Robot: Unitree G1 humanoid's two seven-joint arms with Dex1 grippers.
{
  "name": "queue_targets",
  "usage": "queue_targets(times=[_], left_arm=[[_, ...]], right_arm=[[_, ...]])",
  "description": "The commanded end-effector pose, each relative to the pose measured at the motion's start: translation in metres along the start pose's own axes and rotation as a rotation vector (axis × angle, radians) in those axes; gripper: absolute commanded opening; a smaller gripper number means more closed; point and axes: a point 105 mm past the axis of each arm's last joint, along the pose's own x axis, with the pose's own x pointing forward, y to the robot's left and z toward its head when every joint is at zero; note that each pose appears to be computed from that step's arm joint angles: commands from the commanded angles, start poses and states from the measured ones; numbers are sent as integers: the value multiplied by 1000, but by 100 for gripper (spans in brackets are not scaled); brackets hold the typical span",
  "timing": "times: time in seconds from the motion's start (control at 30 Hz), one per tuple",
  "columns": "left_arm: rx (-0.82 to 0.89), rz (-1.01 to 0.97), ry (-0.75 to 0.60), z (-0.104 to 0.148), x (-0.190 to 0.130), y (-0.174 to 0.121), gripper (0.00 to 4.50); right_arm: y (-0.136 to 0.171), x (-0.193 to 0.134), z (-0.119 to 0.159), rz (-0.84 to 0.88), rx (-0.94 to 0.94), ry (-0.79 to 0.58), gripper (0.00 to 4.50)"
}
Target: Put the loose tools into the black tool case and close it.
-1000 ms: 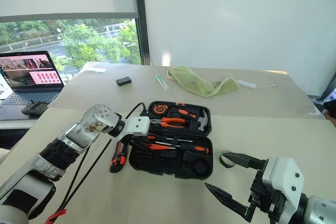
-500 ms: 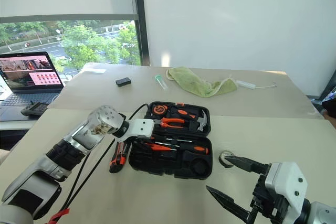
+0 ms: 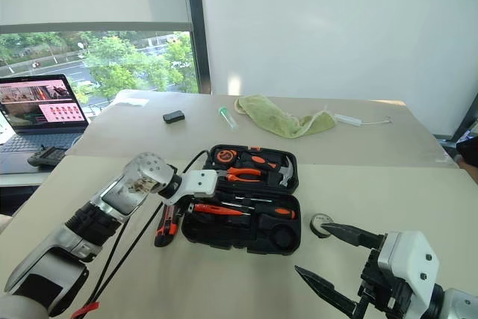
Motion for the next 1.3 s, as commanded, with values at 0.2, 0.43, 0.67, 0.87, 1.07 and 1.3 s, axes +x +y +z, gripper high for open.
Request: queue_targets(times=[0.2, 0.43, 0.67, 0.87, 1.07, 1.3], left_arm=[[-230, 182, -376, 21, -23, 16, 65], [-324, 292, -413, -11, 6, -3, 1], [-314, 315, -203, -52, 39, -24, 1], [-348, 263, -142, -59, 56, -30, 1], [-431, 333, -460, -9, 13, -7, 1], [-561, 642, -567, 10, -71, 1, 106]], right_arm=[[-1, 5, 9, 13, -44, -46, 450], [-1, 3, 10, 6, -46, -46, 450], [-1, 1, 11, 5, -46, -34, 450], [-1, 1, 12, 17, -48, -27, 450], [-3, 5, 11, 34, -46, -38, 450], [-10, 13, 10, 91, -48, -68, 450]])
